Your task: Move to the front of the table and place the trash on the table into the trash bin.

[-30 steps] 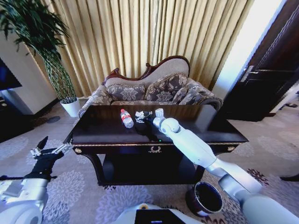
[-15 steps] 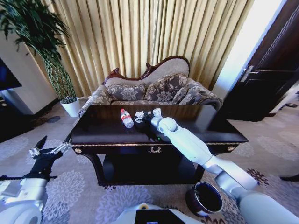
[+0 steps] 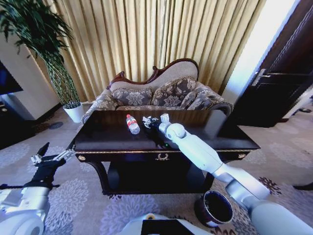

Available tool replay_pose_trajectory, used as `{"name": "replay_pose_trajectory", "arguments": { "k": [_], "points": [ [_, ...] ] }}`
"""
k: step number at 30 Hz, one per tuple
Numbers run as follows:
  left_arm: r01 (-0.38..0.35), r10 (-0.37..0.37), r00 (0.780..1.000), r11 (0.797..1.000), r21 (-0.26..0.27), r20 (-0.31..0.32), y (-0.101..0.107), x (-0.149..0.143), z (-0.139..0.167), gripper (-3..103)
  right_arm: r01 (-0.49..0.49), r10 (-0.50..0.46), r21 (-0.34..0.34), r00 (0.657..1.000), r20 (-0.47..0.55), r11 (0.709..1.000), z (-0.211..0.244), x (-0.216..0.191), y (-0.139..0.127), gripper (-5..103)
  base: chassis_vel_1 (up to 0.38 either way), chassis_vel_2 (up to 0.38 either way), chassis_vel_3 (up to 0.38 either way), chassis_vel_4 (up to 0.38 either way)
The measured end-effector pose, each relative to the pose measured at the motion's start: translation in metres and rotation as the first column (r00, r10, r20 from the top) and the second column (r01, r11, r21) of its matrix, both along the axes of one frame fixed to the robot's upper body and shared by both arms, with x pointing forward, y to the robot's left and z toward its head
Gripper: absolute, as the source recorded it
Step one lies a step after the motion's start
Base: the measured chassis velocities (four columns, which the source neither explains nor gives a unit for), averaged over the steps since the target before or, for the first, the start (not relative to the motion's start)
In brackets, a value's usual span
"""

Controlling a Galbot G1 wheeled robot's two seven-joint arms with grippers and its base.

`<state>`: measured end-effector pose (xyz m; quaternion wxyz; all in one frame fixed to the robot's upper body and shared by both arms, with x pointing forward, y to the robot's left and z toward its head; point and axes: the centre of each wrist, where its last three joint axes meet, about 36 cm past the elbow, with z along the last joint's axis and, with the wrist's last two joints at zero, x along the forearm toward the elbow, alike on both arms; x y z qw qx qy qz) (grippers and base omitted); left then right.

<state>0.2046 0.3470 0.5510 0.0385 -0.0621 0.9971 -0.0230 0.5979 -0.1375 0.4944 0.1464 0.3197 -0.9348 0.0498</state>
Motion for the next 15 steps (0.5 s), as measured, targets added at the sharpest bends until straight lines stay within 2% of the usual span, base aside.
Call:
{"name": "replay_pose_trajectory", "arguments": {
  "k": [2, 3, 4, 7, 9, 15],
  "points": [
    [0.0, 0.0, 1.0, 1.0, 0.0, 0.0, 0.0, 0.0, 0.0, 100, 0.0, 0.0, 0.0, 1.0, 0.001, 1.0, 0.0003, 0.0, -0.0003, 31, 0.0, 0.0, 0.0, 0.0],
    [0.0, 0.0, 1.0, 1.0, 0.0, 0.0, 0.0, 0.0001, 0.0, 100, 0.001, -0.001, 0.001, 1.0, 0.002, 1.0, 0.0006, -0.0001, -0.0005, 20, 0.0, 0.0, 0.0, 0.0],
    [0.0, 0.0, 1.0, 1.0, 0.0, 0.0, -0.0001, 0.0001, 0.0, 100, 0.0, 0.0, 0.002, 1.0, 0.003, 1.0, 0.0006, -0.0004, -0.0006, 15, 0.0, 0.0, 0.0, 0.0],
    [0.0, 0.0, 1.0, 1.0, -0.001, 0.0, -0.0001, 0.0001, -0.0001, 100, 0.0, 0.0, 0.003, 1.0, 0.002, 1.0, 0.0004, -0.0008, -0.0007, 9, 0.0, 0.0, 0.0, 0.0],
    [0.004, -0.004, 1.0, 1.0, -0.004, 0.0, -0.001, 0.0005, -0.0006, 100, 0.0, 0.0, 0.002, 1.0, 0.001, 1.0, -0.0014, -0.003, -0.0027, 0, 0.0, 0.0, 0.0, 0.0],
    [0.011, -0.011, 1.0, 1.0, -0.007, 0.0, -0.0021, 0.0016, -0.0009, 100, 0.0, 0.0, 0.007, 1.0, 0.012, 1.0, 0.0034, -0.0051, -0.0065, 0, 0.0, 0.0, 0.0, 0.0]
  ]
}}
